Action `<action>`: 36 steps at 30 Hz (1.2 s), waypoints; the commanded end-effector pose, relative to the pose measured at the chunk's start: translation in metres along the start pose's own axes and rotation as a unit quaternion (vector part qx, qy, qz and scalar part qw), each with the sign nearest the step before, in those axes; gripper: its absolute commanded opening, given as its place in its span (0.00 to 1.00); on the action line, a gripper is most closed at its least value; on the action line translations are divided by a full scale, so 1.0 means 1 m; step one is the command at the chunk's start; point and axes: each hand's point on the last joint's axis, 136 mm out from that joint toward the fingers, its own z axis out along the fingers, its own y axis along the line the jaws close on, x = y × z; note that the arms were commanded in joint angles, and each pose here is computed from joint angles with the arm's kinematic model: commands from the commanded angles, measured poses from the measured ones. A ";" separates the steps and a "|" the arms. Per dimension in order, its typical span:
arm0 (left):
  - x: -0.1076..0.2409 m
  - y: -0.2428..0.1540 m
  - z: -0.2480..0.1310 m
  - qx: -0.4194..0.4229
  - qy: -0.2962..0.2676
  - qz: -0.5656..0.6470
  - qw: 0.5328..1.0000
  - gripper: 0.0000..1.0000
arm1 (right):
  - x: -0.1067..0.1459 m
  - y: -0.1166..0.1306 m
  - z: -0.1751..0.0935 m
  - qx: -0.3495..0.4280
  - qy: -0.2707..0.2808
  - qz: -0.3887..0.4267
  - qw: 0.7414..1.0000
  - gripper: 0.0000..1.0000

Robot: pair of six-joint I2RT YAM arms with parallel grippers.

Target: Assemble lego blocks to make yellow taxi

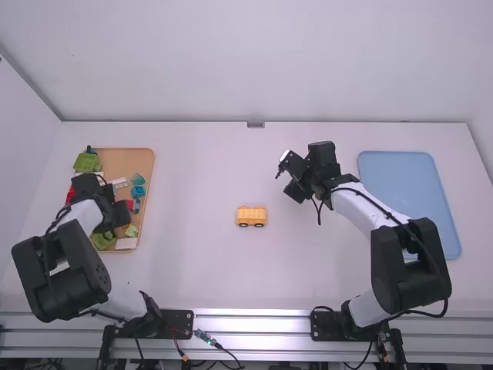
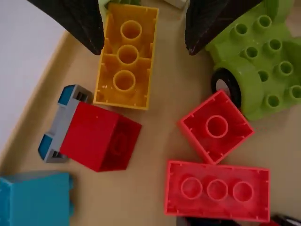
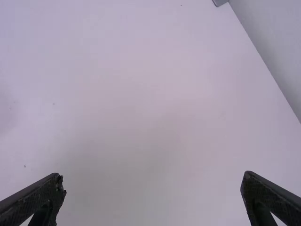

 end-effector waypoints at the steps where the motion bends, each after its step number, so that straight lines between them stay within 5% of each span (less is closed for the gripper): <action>1: 0.005 0.002 -0.001 -0.009 -0.001 -0.007 1.000 0.48 | -0.012 -0.009 -0.007 0.010 -0.015 0.002 1.000 0.99; 36: 0.017 -0.011 0.019 0.024 -0.043 0.031 0.998 0.55 | -0.014 -0.005 -0.007 0.001 -0.023 0.002 1.000 0.99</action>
